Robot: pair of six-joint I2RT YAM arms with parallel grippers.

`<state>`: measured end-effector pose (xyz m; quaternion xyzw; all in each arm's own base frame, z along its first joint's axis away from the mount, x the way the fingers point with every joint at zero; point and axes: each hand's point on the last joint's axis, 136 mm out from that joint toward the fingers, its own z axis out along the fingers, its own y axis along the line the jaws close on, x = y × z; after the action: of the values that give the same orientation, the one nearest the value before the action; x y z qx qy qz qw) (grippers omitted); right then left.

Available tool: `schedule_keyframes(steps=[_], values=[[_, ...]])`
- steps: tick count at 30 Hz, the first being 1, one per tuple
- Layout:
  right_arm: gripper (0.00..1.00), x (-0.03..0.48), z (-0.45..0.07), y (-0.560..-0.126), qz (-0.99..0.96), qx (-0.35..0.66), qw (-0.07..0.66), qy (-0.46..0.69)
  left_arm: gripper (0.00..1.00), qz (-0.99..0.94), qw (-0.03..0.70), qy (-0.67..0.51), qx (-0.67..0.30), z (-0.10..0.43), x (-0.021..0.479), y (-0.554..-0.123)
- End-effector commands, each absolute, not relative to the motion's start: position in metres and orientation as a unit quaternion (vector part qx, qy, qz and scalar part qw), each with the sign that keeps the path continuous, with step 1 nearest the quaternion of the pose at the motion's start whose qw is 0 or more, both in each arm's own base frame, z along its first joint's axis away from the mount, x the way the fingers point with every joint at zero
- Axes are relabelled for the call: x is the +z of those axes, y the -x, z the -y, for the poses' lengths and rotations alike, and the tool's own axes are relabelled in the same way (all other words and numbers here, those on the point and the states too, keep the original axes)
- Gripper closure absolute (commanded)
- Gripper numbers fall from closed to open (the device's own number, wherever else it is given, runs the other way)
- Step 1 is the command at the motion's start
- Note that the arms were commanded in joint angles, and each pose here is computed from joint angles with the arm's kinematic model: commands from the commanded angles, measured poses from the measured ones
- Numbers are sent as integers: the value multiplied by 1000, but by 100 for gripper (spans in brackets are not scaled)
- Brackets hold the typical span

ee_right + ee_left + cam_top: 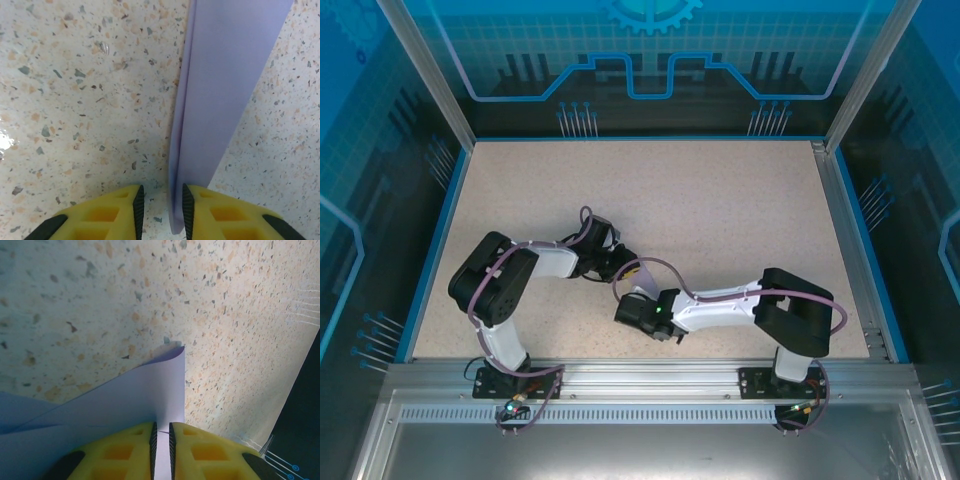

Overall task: Fold a paper plane with a square sheet of paper (pick it up from the middle)
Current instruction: Perform the fifth fold on the wing at the bottom-center of the table.

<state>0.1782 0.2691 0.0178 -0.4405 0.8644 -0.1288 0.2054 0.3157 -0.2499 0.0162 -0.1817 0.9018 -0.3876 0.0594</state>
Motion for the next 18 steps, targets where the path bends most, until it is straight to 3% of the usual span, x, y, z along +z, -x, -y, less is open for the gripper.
schedule_keyframes(steps=[1,12,18], values=[[76,15,-258,-182,-862,-170,203,432,80,-916,19,193,-350,242,-8,-298],[98,5,-253,-172,-865,-174,193,429,80,-919,17,194,-342,239,-10,-296],[86,18,-257,-170,-874,-152,204,414,80,-921,15,194,-336,236,-12,-295]])
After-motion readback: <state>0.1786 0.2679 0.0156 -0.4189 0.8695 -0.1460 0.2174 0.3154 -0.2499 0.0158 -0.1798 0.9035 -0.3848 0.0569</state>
